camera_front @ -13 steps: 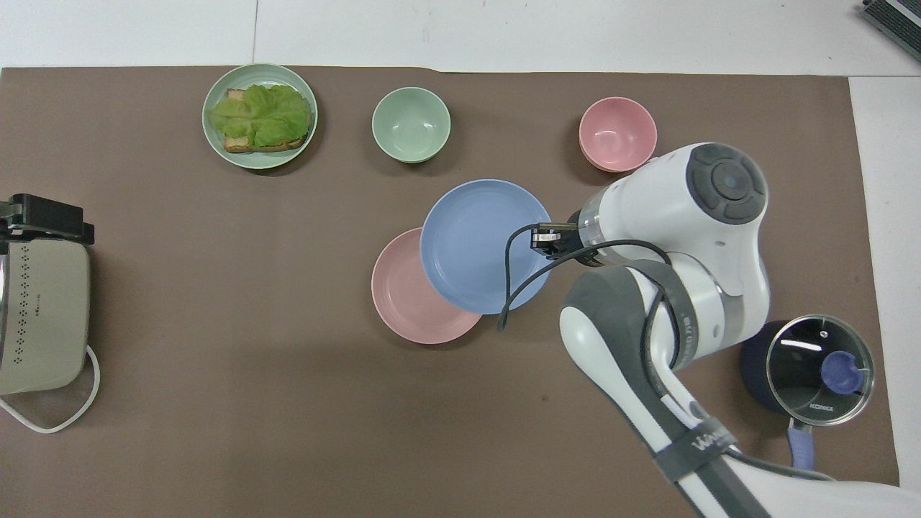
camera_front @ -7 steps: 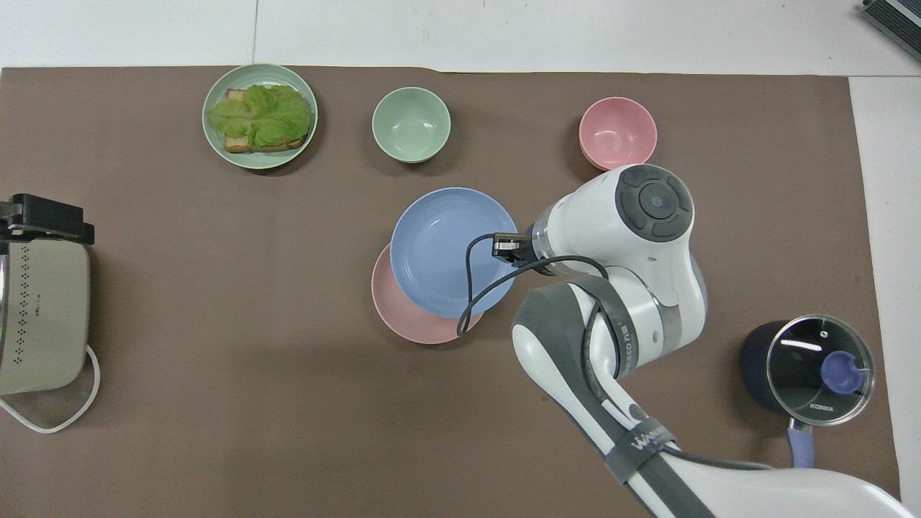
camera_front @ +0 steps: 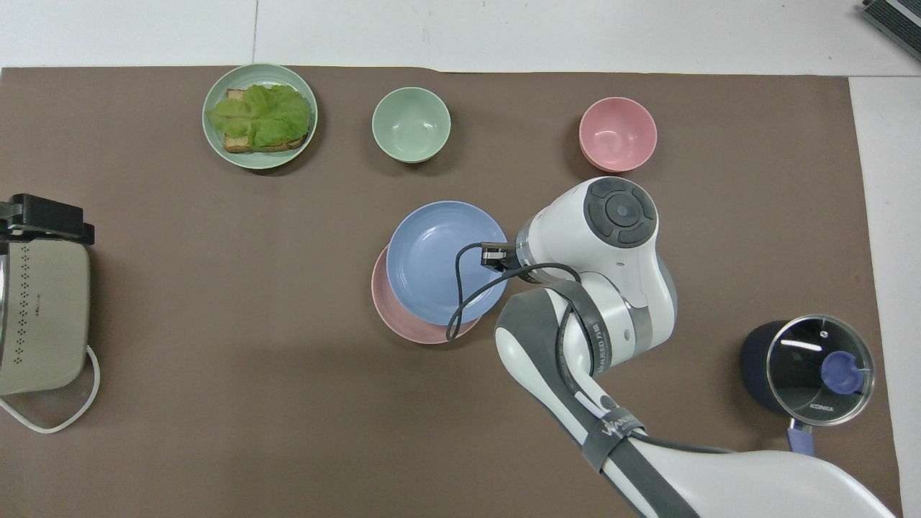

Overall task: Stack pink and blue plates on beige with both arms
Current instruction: 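Lower the blue plate onto the pink plate and open the right gripper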

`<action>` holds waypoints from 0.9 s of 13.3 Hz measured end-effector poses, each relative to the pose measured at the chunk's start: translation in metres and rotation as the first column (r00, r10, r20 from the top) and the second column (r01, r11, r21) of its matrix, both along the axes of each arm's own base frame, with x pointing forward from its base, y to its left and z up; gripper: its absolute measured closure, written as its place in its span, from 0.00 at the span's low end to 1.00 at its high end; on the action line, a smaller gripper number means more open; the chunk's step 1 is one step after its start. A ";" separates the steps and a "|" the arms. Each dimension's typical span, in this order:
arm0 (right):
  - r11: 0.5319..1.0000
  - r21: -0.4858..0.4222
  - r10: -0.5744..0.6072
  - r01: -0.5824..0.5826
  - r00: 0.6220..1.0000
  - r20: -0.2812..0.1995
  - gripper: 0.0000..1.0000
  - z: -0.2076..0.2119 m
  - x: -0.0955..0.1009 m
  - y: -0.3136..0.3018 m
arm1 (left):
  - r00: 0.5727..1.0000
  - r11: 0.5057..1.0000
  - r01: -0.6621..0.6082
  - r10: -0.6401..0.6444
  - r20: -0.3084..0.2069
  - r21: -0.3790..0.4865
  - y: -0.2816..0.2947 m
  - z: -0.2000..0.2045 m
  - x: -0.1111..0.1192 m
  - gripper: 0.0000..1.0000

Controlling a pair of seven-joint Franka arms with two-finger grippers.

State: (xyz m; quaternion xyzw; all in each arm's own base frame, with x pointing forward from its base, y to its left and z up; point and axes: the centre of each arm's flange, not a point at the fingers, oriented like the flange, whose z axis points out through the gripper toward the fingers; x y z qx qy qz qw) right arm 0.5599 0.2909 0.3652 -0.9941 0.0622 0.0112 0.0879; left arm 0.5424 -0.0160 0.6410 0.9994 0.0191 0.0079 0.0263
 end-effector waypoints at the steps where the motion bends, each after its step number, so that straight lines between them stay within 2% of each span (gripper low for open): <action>1: 1.000 -0.001 0.002 -0.002 1.000 -0.002 0.96 -0.003 -0.002 0.004 | 1.000 1.000 0.000 0.000 0.000 0.000 0.000 0.000 0.000 0.00; 10: 1.000 -0.012 0.000 0.000 1.000 -0.019 0.96 -0.024 -0.009 0.004 | 1.000 1.000 0.000 0.000 0.000 0.000 0.000 0.000 0.000 0.00; 11: 1.000 -0.012 0.000 0.000 1.000 -0.019 0.89 -0.024 -0.009 0.004 | 1.000 1.000 0.000 0.000 0.000 0.000 0.000 0.000 0.000 0.00; 12: 1.000 -0.012 0.000 0.000 1.000 -0.019 0.89 -0.024 -0.009 0.004 | 1.000 1.000 0.000 0.000 0.000 0.000 0.000 0.000 0.000 0.00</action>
